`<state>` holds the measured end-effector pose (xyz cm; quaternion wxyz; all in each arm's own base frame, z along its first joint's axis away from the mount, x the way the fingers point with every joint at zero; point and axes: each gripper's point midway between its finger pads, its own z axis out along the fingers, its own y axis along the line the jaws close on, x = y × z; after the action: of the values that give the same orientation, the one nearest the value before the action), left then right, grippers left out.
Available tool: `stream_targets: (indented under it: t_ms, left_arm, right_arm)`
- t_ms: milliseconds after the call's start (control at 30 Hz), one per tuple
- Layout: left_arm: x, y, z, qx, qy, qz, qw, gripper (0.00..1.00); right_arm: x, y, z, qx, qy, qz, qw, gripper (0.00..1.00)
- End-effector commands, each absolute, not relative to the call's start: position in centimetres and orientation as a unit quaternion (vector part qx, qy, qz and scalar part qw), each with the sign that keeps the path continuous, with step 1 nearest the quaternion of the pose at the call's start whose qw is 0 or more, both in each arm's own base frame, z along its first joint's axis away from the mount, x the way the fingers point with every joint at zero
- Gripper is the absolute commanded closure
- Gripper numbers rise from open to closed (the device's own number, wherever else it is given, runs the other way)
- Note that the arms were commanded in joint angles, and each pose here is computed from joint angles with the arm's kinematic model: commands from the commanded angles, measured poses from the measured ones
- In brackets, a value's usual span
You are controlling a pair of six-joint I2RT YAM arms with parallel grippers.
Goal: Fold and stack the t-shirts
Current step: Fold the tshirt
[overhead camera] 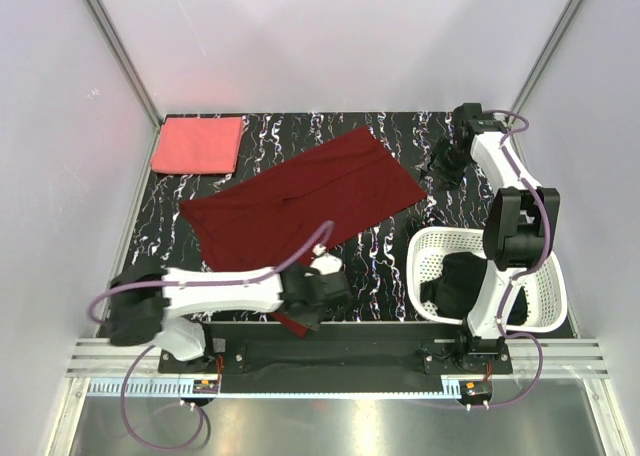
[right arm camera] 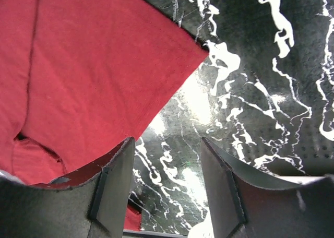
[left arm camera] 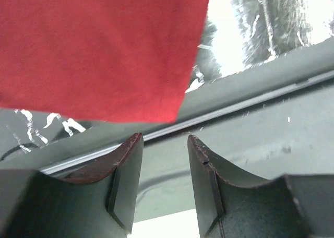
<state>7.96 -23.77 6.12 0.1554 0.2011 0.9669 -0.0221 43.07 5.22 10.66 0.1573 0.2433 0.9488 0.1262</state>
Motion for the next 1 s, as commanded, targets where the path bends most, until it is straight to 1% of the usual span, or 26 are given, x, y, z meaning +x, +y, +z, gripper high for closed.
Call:
stream_targets:
  t_ms: [0,133,367,500,733,833,867,967]
  left_arm:
    - [9.6,-25.6,6.2,0.198,0.961,0.016,0.192,0.56]
    - [10.3,-26.2,4.5,0.213,0.957,0.051,0.191,0.55]
    - [10.0,-25.2,2.8,0.223,0.956,0.06,0.179,0.54]
    - [10.8,-24.9,2.4,0.216,0.956,0.064,0.185,0.56]
    - [11.3,-23.8,1.4,0.209,0.961,0.067,0.169,0.61]
    - [11.4,-24.0,0.8,0.209,0.963,0.061,0.159,0.66]
    - [11.4,-24.0,0.7,0.209,0.963,0.06,0.159,0.74]
    - [11.7,-24.2,1.5,0.214,0.961,0.057,0.166,0.82]
  right_arm:
    - [43.2,6.1,13.5,0.239,0.939,0.157,0.192,0.4]
    - [42.8,6.3,13.3,0.237,0.939,0.163,0.19,0.4]
    - [42.7,6.6,12.8,0.234,0.939,0.172,0.186,0.4]
    - [42.8,6.8,12.5,0.234,0.939,0.177,0.183,0.4]
    - [42.9,6.7,11.6,0.236,0.94,0.173,0.176,0.41]
    - [42.7,6.5,10.7,0.242,0.942,0.164,0.164,0.41]
    - [42.6,6.3,10.4,0.245,0.943,0.158,0.161,0.41]
    - [42.0,5.7,8.8,0.265,0.945,0.134,0.139,0.41]
